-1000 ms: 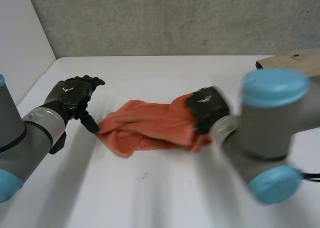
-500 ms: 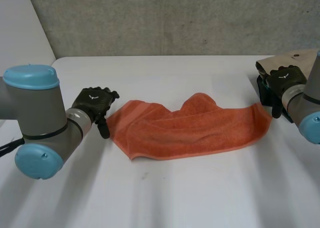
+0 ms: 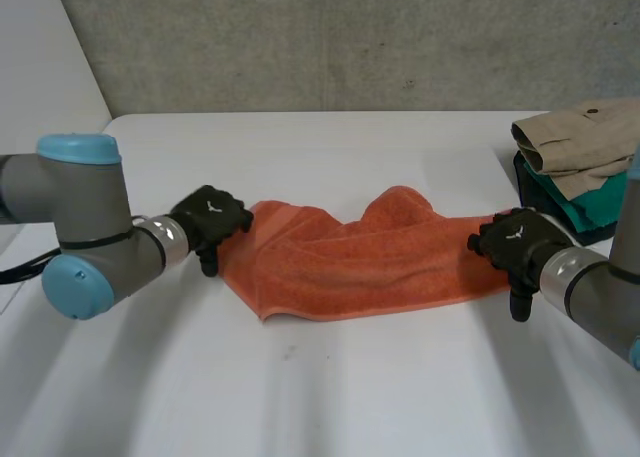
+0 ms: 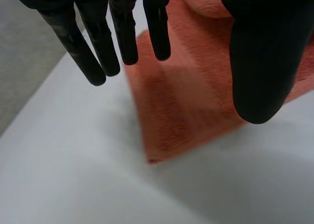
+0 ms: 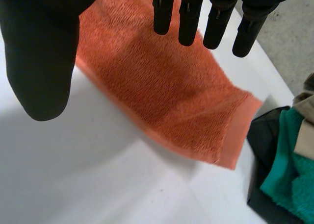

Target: Fold the laundry.

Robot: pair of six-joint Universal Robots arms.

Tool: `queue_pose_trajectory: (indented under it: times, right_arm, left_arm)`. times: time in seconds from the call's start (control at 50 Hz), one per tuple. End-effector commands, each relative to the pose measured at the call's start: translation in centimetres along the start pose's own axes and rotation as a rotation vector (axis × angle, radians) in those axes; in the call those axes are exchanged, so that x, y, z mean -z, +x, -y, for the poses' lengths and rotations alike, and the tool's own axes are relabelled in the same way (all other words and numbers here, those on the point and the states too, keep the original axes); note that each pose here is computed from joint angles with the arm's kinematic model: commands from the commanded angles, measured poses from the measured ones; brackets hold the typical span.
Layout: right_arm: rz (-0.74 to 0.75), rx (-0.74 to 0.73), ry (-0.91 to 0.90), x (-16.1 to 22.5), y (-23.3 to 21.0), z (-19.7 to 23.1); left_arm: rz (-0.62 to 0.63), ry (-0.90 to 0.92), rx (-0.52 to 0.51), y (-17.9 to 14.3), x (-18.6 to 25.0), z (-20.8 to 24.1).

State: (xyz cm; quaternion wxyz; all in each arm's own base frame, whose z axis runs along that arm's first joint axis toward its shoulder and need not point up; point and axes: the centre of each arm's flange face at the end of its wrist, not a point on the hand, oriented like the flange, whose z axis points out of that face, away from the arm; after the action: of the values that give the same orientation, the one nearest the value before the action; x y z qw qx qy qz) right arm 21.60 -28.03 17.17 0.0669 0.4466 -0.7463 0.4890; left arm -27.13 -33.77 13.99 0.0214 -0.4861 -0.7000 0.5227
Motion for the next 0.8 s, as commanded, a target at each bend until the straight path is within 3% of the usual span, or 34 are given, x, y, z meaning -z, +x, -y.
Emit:
queue_pose_trajectory:
  times: [0.02,0.26,0.6,0.8]
  right_arm:
    - [-0.022,-0.01,0.005,-0.6,-0.4,-0.9]
    - [-0.021,-0.008,0.004,-0.8,-0.8,-1.3]
    - [-0.022,-0.031,0.043,-0.9,-1.3,-0.5]
    - [-0.022,-0.134,0.106,-2.7,-2.1,0.2]
  left_arm:
    - [-0.093,-0.008,0.007,2.0,-0.7,0.2]
    - [-0.156,0.023,0.038,4.8,-0.6,1.8]
    - [-0.258,0.001,0.22,7.7,2.8,4.3]
    - [-0.139,-0.047,0.239,7.5,2.7,5.3]
